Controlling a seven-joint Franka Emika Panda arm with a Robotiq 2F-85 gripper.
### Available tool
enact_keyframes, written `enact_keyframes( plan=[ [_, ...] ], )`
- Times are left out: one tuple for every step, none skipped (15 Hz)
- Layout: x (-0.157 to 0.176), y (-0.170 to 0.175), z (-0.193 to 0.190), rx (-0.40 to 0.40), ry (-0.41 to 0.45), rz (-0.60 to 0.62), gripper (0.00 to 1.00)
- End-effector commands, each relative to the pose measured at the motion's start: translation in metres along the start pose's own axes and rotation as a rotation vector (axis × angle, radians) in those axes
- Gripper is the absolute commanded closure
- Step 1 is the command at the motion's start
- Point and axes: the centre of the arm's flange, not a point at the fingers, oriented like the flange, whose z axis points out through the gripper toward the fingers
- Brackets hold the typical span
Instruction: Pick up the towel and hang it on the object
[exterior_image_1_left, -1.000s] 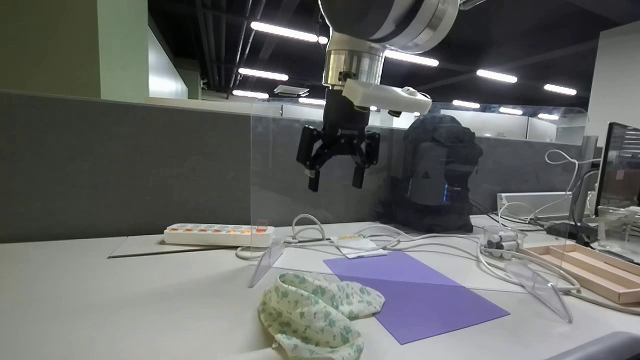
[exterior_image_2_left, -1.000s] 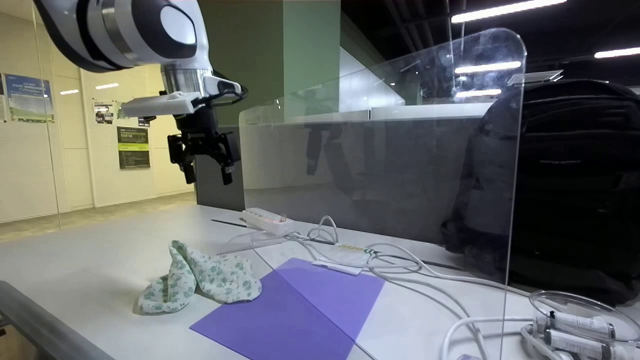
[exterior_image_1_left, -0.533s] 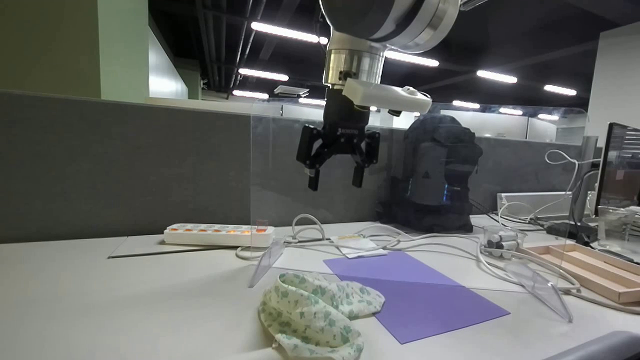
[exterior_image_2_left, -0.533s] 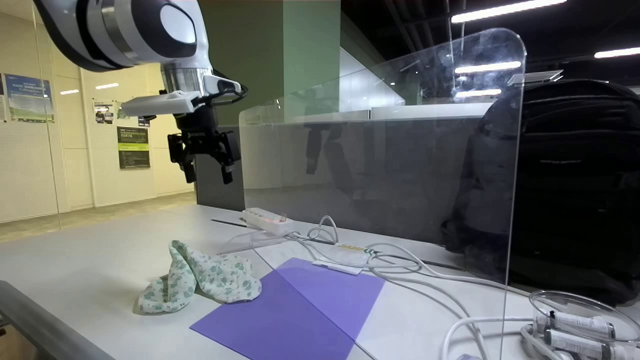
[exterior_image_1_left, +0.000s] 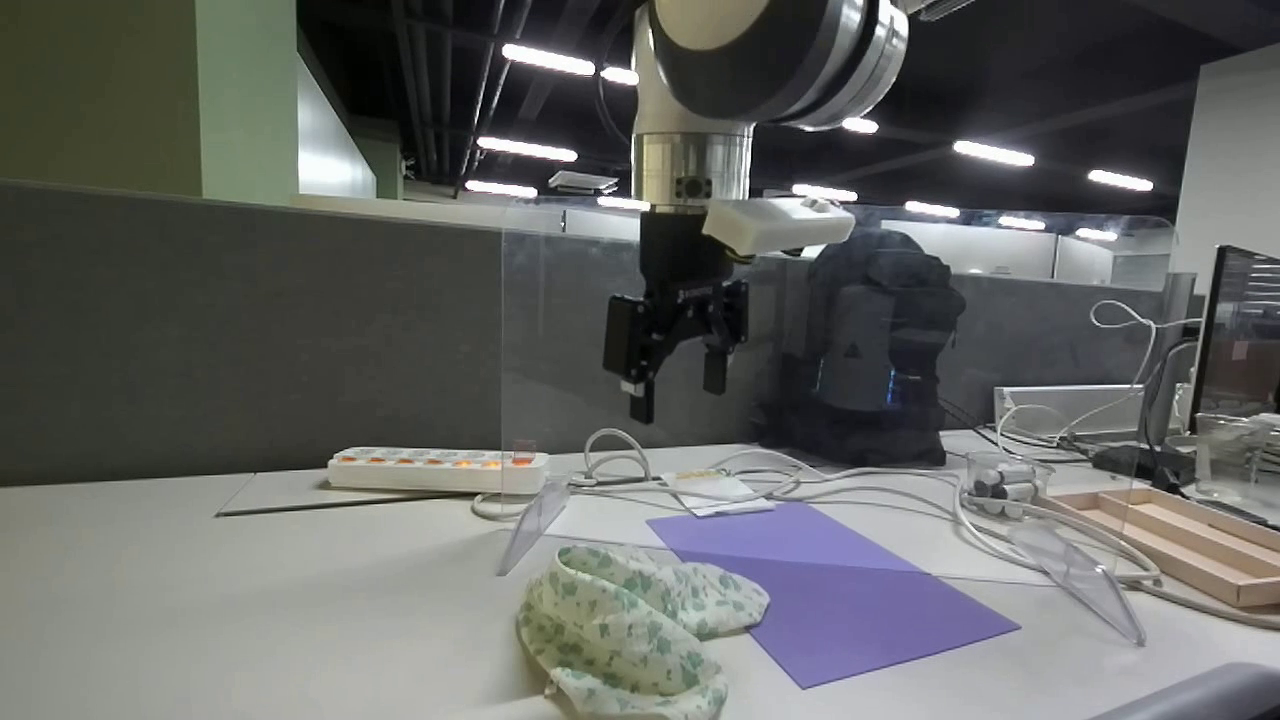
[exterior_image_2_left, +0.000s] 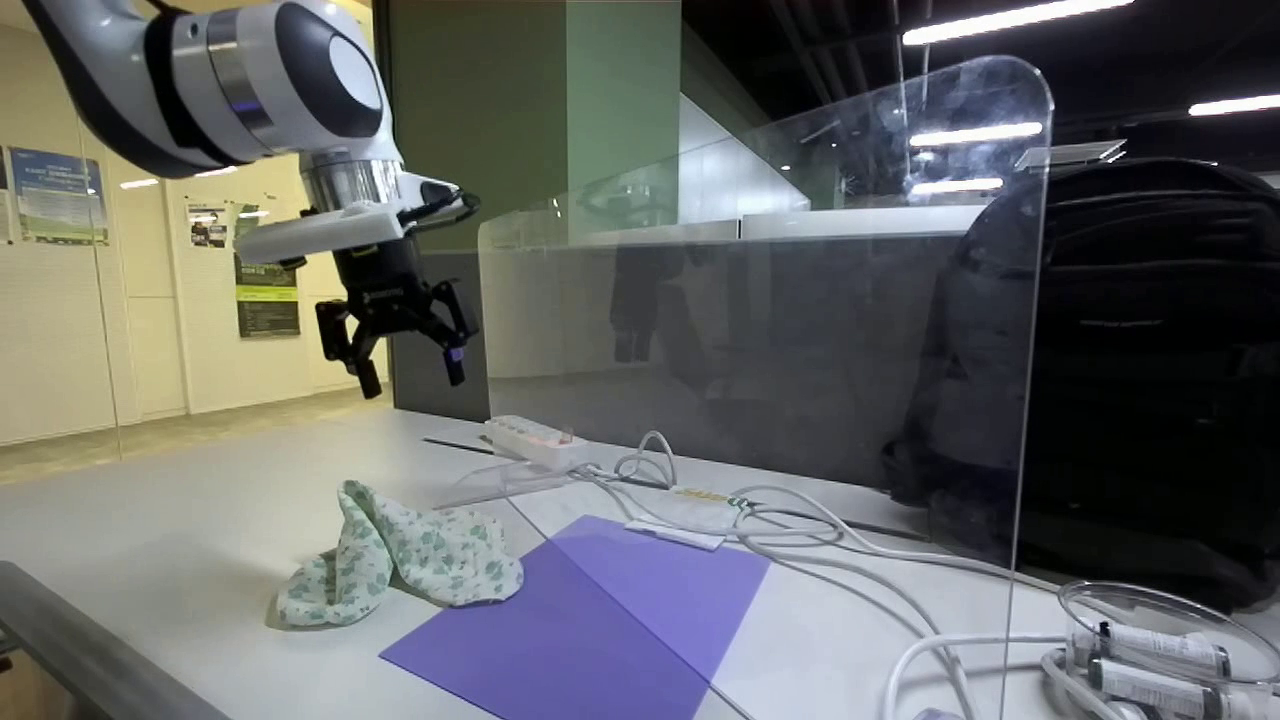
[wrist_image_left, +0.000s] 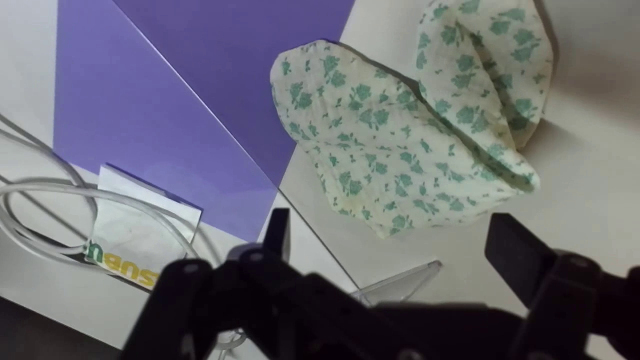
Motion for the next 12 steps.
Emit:
enact_keyframes(
  plan=[
    [-0.004, -0.019, 0.028, -0.049, -0.002, -0.127, 0.00],
    [-0.006, -0.023, 0.036, -0.051, -0.006, -0.168, 0.00],
    [-0.006, -0.027, 0.043, -0.050, -0.009, -0.200, 0.00],
    [-0.007, -0.032, 0.051, -0.046, -0.009, -0.233, 0.00],
    [-0.007, -0.036, 0.058, -0.039, -0.009, -0.261, 0.00],
    [-0.007, -0.041, 0.066, -0.032, -0.003, -0.290, 0.00],
    [-0.007, -0.045, 0.073, -0.022, 0.005, -0.313, 0.00],
    [-0.006, -0.050, 0.080, -0.014, 0.017, -0.332, 0.00],
    [-0.005, -0.055, 0.085, -0.003, 0.033, -0.350, 0.00],
    [-0.004, -0.059, 0.090, 0.011, 0.045, -0.366, 0.00],
    [-0.002, -0.062, 0.093, 0.027, 0.060, -0.374, 0.00],
    [-0.001, -0.065, 0.096, 0.042, 0.071, -0.378, 0.00]
  ],
)
